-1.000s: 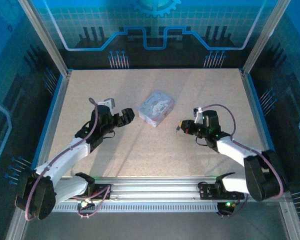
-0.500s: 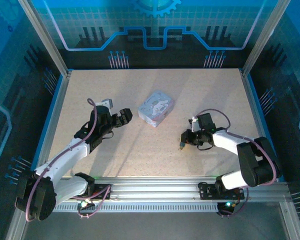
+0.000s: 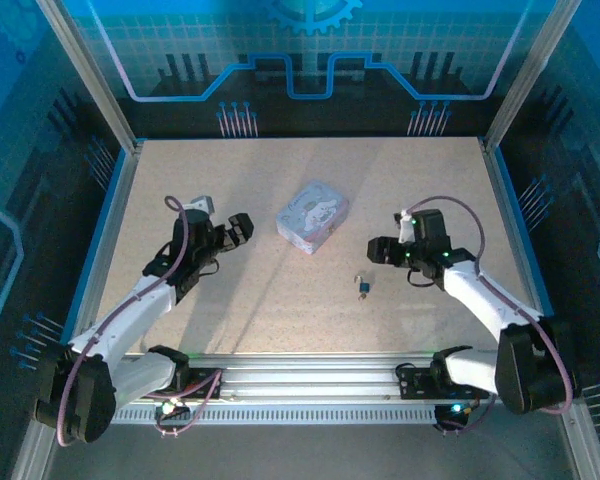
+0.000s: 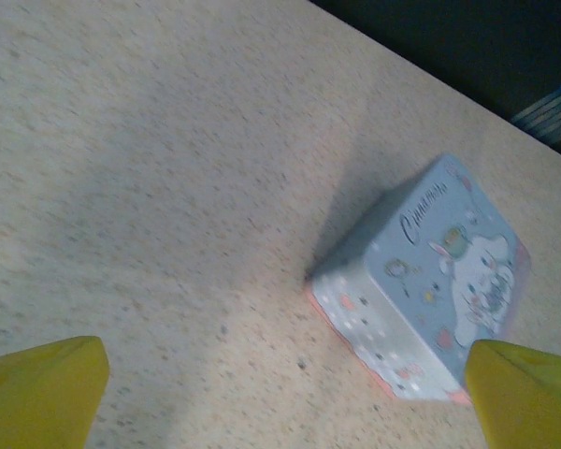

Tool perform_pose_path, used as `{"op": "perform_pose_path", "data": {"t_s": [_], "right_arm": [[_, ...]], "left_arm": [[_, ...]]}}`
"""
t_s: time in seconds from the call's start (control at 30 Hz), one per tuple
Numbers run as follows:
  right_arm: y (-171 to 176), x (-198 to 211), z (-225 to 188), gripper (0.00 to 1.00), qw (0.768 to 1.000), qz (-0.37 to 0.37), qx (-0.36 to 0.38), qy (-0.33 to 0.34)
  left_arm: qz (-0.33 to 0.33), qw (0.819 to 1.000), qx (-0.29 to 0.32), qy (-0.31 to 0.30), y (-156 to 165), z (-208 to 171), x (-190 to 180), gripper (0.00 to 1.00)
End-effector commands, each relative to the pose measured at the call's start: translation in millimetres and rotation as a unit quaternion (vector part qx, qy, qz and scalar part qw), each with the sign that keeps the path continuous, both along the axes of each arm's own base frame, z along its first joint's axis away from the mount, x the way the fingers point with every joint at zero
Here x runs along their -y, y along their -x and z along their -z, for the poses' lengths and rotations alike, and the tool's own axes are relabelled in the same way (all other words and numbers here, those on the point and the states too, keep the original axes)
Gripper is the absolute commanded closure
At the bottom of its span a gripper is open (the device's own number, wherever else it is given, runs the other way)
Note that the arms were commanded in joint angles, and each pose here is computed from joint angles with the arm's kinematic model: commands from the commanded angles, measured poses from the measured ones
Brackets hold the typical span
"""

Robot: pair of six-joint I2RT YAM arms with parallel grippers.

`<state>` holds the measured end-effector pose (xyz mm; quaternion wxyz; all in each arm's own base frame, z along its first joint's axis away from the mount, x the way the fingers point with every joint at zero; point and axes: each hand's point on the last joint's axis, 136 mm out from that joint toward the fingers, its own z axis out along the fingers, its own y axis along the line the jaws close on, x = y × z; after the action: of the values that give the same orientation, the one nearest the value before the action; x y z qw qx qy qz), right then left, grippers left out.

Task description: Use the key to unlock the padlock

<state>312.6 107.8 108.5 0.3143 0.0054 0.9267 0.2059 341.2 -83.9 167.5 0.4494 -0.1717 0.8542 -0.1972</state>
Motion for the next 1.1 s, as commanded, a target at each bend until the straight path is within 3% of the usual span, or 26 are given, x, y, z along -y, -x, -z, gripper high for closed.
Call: {"op": "perform_pose_path", "data": {"t_s": [0.0, 0.1, 0.27, 0.43, 0.63, 1.07], "right_arm": [[-15, 45, -15, 0.14, 0.994, 0.054, 0.040, 0.081], [-27, 79, -19, 0.00, 0.986, 0.099, 0.069, 0.116], [-43, 110, -6, 0.00, 0.972, 0.122, 0.112, 0.165], [-64, 113, 7, 0.00, 0.964, 0.124, 0.168, 0.166], [-85, 100, -4, 0.00, 0.950, 0.091, 0.243, 0.174], [-84, 82, 14, 0.00, 0.946, 0.052, 0.265, 0.178]], "left_arm": [[-0.040, 0.996, 0.029, -0.073, 0, -5, -31, 0.01], [-0.052, 0.988, 0.049, -0.134, -1, -3, -46, 0.01], [-0.064, 0.973, 0.079, -0.207, -3, 10, -66, 0.01], [-0.041, 0.961, 0.060, -0.268, -5, 24, -78, 0.01], [-0.052, 0.971, 0.063, -0.225, -5, 55, -97, 0.01], [0.038, 0.968, 0.139, -0.203, -47, 49, -74, 0.01]]}}
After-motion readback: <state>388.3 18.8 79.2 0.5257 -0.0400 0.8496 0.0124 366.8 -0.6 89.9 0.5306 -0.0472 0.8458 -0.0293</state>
